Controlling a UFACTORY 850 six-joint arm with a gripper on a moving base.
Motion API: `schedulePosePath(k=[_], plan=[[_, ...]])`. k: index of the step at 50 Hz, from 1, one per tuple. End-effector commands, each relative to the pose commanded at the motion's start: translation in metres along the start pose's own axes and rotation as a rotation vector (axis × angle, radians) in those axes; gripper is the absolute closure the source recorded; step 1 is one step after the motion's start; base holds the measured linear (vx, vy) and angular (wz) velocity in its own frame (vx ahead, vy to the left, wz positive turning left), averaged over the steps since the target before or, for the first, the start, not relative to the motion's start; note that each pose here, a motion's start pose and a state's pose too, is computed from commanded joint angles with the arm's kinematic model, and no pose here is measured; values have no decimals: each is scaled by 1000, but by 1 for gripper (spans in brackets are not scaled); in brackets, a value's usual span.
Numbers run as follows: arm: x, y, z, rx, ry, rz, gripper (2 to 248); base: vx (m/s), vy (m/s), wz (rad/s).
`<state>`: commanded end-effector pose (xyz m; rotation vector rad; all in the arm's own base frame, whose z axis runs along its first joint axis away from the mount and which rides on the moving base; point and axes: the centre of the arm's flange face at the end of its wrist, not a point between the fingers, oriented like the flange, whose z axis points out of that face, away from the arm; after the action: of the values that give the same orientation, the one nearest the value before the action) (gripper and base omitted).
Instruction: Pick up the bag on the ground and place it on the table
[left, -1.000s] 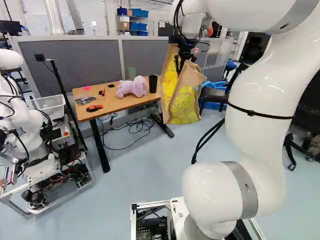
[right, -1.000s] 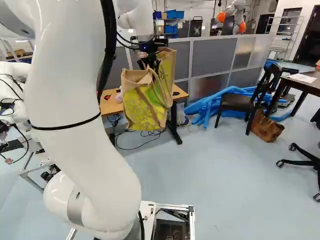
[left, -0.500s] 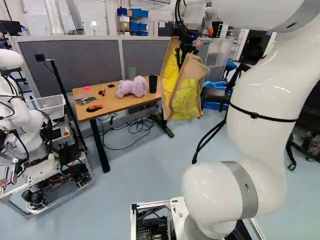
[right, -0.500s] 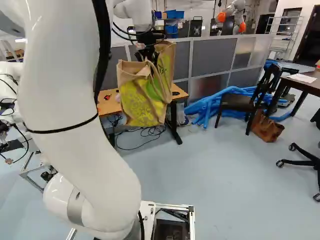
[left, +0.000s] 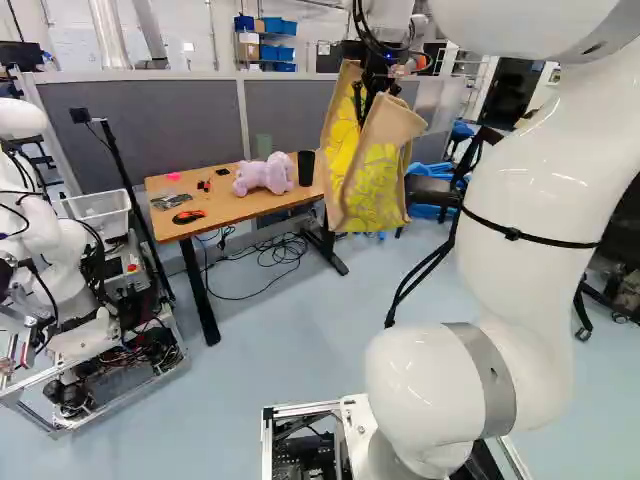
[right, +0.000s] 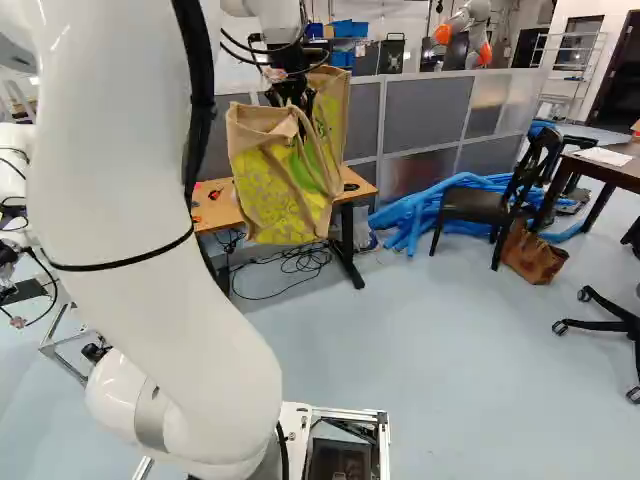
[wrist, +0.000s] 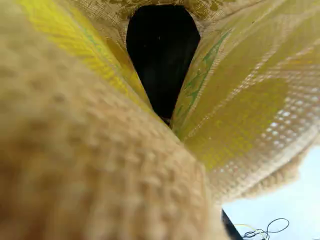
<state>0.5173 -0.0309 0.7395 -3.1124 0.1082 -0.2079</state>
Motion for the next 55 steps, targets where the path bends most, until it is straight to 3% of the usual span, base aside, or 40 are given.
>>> schedulePosePath(k=[37,55], plan=[[0,0,-1,0,-1,0,227,6,-1,6],[0,0,-1,0,-1,0,227,74,-86,8]])
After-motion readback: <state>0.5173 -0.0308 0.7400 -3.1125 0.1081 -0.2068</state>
